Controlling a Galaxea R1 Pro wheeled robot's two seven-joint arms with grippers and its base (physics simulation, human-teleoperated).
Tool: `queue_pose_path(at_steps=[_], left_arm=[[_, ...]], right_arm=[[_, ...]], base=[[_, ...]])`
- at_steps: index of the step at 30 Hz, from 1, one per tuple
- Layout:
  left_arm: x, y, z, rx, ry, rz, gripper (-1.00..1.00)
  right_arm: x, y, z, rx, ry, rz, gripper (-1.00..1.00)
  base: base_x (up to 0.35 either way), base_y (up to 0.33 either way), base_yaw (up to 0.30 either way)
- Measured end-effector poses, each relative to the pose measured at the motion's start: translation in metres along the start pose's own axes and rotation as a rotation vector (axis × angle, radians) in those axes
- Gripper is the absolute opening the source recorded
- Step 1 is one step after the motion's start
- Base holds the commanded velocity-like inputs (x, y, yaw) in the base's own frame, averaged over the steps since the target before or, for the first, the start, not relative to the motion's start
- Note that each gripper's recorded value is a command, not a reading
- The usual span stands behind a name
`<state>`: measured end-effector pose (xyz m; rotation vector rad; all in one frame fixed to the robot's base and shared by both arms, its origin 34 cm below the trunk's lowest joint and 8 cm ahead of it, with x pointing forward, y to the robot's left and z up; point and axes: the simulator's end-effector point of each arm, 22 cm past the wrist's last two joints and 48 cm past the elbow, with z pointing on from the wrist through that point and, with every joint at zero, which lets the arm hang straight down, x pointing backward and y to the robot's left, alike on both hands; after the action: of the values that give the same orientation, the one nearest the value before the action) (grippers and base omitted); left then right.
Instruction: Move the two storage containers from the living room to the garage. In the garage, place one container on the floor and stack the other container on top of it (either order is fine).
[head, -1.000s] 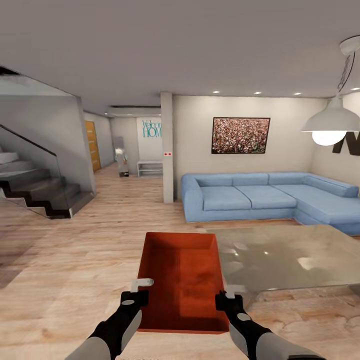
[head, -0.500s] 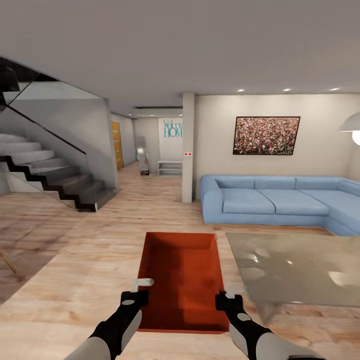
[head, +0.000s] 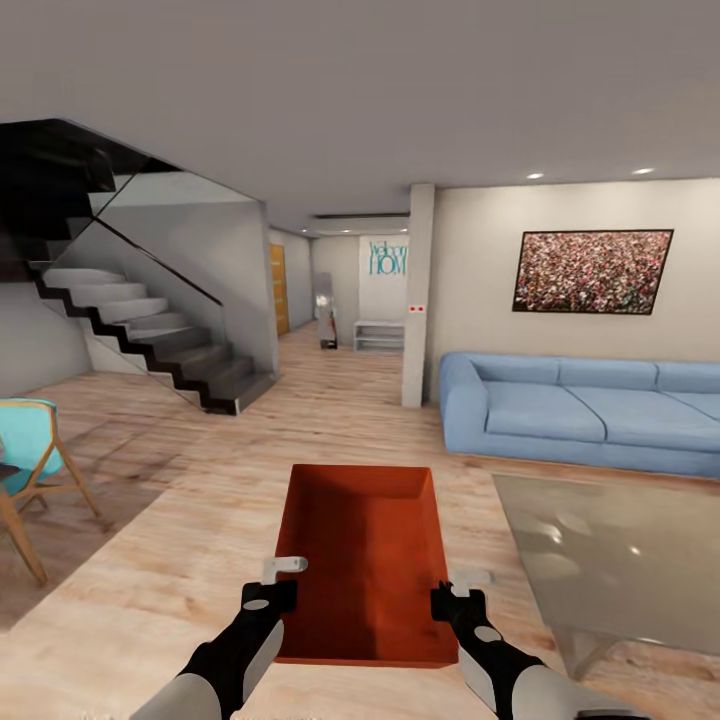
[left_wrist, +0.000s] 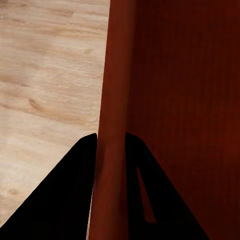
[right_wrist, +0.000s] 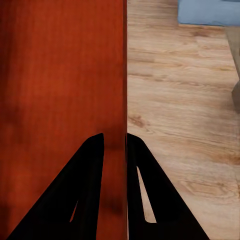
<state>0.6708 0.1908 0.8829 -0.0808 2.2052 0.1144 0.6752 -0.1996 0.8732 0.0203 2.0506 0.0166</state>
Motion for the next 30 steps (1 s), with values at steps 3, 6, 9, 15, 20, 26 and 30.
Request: queue_pose_path(at_steps=[3,6,9,15,20,26,30], left_arm=[[0.0004,0.0001,-0.0001,0.0,0.001,-0.001,-1.0],[0.0022,0.0003,-0.0002,0.0,0.005,-0.003,-1.0],[0.0044,0.0004,-0.0002,-0.001,0.01,-0.006,-1.0],[0.0061,0.0003,-0.0001,0.0,0.014,-0.008,-1.0],[0.0048,0.0003,-0.0001,0.0,0.011,-0.007,-1.0],[0.0047,0.0003,-0.0002,0.0,0.01,-0.007,-1.0],[0.0044,0.0003,-0.0002,0.0,0.01,-0.007,-1.0]], right_arm=[[0.0001,0.0001,-0.0001,0.0,0.001,-0.001,-1.0],[0.001,0.0002,-0.0003,-0.001,0.005,-0.003,-1.0],[0.0019,0.0004,-0.0005,-0.002,0.009,-0.005,-1.0],[0.0028,0.0003,-0.0005,-0.002,0.013,-0.007,-1.0],[0.0021,0.0004,-0.0005,-0.002,0.011,-0.006,-1.0],[0.0019,0.0004,-0.0005,-0.002,0.01,-0.006,-1.0],[0.0018,0.0004,-0.0005,-0.002,0.009,-0.005,-1.0]], base=[[0.031,0.0,0.279],[0.127,0.0,0.246],[0.248,0.0,0.099],[0.307,0.0,0.019],[0.32,0.0,0.002],[0.321,0.0,0.0],[0.322,0.0,0.0]])
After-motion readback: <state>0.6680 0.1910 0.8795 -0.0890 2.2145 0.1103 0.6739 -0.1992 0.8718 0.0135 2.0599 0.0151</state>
